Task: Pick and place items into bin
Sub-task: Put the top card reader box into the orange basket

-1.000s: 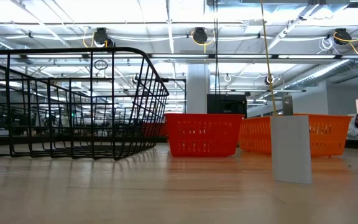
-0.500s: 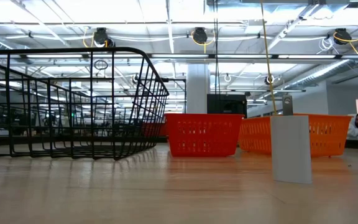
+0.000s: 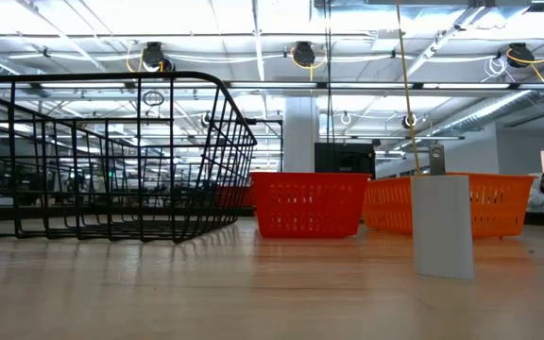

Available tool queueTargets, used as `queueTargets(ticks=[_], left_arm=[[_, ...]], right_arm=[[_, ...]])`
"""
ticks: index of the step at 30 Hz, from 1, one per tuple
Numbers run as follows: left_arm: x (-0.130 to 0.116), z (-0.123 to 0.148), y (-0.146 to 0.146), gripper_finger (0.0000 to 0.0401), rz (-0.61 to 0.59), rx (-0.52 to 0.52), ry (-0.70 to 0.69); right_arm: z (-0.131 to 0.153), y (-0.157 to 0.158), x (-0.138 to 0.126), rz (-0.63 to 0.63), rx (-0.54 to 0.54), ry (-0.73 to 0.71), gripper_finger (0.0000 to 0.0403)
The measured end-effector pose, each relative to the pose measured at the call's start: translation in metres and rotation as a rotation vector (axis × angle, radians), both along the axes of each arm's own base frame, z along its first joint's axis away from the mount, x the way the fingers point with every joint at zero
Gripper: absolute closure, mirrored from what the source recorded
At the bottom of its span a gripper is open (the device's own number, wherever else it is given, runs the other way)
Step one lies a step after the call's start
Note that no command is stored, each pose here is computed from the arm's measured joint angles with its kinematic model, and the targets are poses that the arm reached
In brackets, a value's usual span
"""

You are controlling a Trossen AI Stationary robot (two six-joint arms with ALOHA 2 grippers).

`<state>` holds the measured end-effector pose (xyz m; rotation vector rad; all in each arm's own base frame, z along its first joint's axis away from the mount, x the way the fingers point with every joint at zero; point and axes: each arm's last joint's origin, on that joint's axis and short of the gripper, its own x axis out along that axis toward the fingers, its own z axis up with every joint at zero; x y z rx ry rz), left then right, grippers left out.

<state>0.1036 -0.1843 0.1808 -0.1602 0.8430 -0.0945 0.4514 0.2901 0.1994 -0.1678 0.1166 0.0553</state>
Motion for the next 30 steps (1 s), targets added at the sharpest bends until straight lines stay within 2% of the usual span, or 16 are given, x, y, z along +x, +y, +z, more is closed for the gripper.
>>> queueTargets(ticks=[11, 14, 20, 25, 30], left_arm=[[-0.005, -0.016, 0.008, 0.0241, 0.051, -0.032, 0.069], [-0.004, -0.016, 0.007, 0.0269, 0.061, -0.051, 0.067], [-0.003, -0.014, 0.004, 0.0350, 0.030, -0.067, 0.043], [-0.002, -0.012, 0.001, 0.0351, -0.012, -0.071, 0.027], [0.002, -0.007, -0.004, 0.0351, -0.038, -0.096, -0.052]], right_arm=[[0.000, 0.000, 0.000, 0.000, 0.000, 0.000, 0.0165], [0.000, -0.001, 0.001, -0.003, -0.001, 0.000, 0.0165], [0.000, -0.002, 0.001, -0.007, -0.001, 0.000, 0.0165], [0.000, -0.002, 0.001, -0.007, -0.002, 0.001, 0.0165], [0.000, -0.002, 0.001, -0.008, -0.004, 0.001, 0.0165]])
